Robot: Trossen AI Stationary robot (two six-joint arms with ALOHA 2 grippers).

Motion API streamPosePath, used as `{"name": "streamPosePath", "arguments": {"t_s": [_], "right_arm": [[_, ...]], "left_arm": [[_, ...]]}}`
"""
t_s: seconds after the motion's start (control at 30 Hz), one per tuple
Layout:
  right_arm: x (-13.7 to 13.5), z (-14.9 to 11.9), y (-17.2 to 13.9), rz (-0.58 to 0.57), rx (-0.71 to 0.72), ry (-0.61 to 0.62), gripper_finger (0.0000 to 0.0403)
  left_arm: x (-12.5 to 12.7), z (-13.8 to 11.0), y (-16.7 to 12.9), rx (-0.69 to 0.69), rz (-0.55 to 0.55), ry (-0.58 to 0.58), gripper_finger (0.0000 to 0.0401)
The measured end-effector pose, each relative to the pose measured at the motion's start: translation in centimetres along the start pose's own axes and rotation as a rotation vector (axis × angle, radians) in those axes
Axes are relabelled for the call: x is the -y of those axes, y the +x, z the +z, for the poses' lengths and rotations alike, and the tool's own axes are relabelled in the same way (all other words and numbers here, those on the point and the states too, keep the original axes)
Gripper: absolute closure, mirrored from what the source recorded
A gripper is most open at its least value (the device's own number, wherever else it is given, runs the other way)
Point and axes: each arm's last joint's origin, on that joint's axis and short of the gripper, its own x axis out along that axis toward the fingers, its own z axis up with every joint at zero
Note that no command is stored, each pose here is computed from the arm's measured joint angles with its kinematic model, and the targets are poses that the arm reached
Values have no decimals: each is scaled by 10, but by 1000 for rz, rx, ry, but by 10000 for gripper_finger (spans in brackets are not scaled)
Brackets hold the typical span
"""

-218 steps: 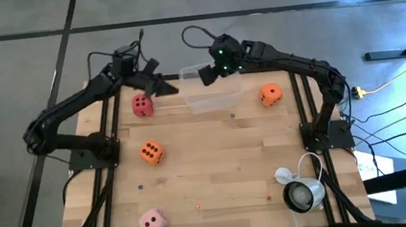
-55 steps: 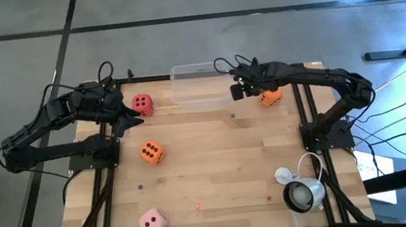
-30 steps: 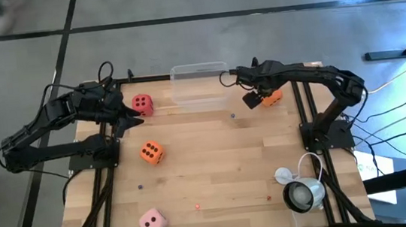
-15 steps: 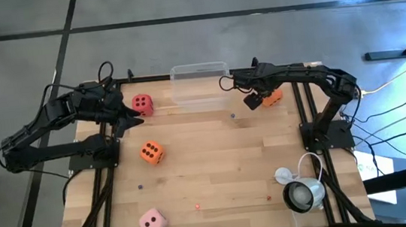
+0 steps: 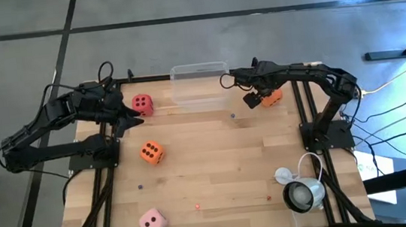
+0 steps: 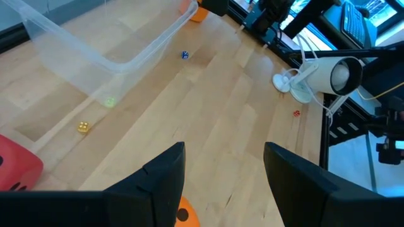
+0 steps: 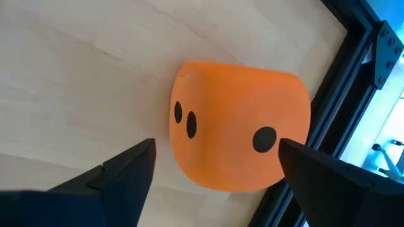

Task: Pick & Place Dice
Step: Put the large orange dice into the transparent bin

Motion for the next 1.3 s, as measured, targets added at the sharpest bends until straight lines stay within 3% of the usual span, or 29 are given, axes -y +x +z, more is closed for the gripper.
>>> {"name": "streamPosePath", "arguments": {"t_s": [0.17, 0.57, 1.0, 1.17, 1.3], "right_arm": [[1, 0, 0, -2, -1, -61, 80], [14, 8, 7, 42, -54, -8, 85], [2, 12, 26, 28, -140, -28, 91], [3, 13, 27, 18, -139, -7, 129], [4, 13, 27, 6, -138, -5, 191]], "left_arm": [[0, 0, 0, -5, -11, 0, 191], [0, 0, 0, -4, -10, 1, 191], [0, 0, 0, -4, -10, 2, 191], [0, 0, 0, -4, -10, -1, 191], [0, 0, 0, -4, -9, -7, 191]]}}
